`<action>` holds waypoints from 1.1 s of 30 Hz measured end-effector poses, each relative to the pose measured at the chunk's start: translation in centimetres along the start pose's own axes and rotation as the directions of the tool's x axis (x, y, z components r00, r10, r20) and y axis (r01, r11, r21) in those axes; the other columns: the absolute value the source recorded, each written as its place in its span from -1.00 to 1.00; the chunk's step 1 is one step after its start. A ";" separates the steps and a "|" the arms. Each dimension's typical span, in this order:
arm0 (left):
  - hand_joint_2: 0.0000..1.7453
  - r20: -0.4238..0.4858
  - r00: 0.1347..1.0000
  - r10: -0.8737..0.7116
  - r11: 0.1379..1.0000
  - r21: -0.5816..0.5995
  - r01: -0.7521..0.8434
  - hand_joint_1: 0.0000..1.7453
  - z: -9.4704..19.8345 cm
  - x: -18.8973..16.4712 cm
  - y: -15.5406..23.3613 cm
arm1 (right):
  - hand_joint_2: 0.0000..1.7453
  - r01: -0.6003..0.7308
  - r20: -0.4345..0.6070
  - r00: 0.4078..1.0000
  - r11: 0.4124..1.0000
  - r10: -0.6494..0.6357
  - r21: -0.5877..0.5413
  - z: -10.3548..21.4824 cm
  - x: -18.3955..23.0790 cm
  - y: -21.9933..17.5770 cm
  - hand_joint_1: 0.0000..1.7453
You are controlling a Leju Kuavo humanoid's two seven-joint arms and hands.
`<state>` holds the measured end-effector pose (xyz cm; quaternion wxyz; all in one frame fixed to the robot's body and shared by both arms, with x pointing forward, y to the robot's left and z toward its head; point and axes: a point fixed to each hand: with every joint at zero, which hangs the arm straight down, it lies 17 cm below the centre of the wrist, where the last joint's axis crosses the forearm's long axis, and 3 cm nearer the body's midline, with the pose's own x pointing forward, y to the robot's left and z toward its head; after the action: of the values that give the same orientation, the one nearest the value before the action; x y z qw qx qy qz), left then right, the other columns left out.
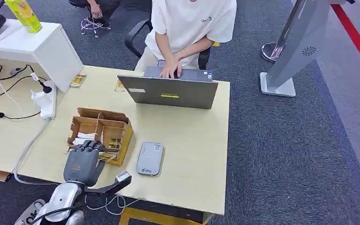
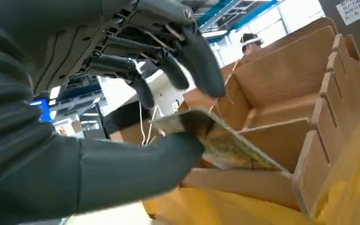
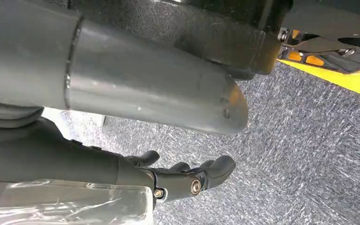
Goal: Pass the card to the sensor for recognition and then transmit it.
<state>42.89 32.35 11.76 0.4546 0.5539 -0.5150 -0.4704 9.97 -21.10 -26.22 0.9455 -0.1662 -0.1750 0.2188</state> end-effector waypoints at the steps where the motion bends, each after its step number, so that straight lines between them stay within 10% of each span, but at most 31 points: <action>1: 1.00 0.000 1.000 0.002 1.000 -0.003 -0.002 1.00 0.0 0.0 -0.1 | -1.00 0.000 -0.001 1.000 1.000 0.000 0.000 0.0 0.0 0.0 -1.00; 24: 1.00 0.058 0.998 -0.016 0.998 0.056 0.013 1.00 -0.1 2.0 1.4 | -1.00 0.012 -0.007 1.000 1.000 -0.012 -0.001 0.0 -0.1 0.0 -1.00; 33: 1.00 0.273 0.958 -0.086 0.918 0.395 -0.030 1.00 0.0 11.2 14.4 | -1.00 0.058 -0.027 0.998 0.998 -0.058 -0.005 0.0 -0.4 -0.1 -1.00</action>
<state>41.14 20.36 25.39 0.2480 0.5679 -0.6512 -0.4381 9.67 -21.35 -26.30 0.9533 -0.1660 -0.1673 0.1888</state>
